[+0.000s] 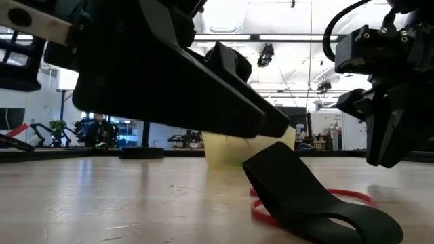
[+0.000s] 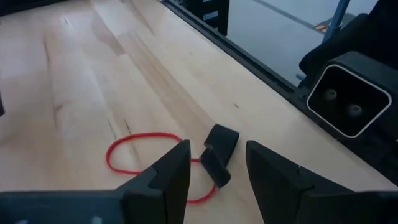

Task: Pick and place rubber bands into bin
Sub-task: Put the black rubber band into the yellow bin

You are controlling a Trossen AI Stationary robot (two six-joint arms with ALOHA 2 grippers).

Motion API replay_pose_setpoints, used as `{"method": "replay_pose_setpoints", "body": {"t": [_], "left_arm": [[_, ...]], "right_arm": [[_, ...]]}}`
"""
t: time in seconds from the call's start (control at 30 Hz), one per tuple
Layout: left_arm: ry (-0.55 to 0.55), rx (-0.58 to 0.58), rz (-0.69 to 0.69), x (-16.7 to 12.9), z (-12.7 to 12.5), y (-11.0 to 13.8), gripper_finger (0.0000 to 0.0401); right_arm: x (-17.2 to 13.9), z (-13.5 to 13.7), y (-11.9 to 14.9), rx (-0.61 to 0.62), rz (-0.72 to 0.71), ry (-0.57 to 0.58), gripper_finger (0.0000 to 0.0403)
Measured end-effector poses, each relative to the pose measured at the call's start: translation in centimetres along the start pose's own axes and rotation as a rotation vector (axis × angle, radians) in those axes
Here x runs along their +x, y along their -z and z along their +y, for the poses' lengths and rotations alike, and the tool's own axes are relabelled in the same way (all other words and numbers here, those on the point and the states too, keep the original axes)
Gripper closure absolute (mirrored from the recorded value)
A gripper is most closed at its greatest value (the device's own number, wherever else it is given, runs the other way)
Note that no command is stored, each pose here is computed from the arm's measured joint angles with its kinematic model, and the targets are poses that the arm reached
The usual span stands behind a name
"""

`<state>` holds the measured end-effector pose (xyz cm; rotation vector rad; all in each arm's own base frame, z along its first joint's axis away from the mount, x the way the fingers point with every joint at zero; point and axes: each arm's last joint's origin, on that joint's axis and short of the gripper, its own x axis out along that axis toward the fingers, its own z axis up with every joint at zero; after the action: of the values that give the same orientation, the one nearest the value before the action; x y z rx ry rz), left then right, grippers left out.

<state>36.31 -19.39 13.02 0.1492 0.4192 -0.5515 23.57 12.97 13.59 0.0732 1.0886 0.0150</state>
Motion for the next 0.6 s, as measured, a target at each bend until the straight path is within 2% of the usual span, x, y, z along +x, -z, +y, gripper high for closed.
{"method": "replay_pose_setpoints", "body": {"t": [0.3, 0.6], "left_arm": [[0.019, -0.005, -0.011, 0.4, 0.0, 0.4, 0.0261], [0.007, -0.066, 0.033, 1.1, 0.7, 2.0, 0.0261]], "right_arm": [[0.0, 0.0, 0.0, 0.000, -0.002, 0.002, 0.0322], [0.0, 0.1, -0.1, 0.003, -0.012, -0.004, 0.0330]]}}
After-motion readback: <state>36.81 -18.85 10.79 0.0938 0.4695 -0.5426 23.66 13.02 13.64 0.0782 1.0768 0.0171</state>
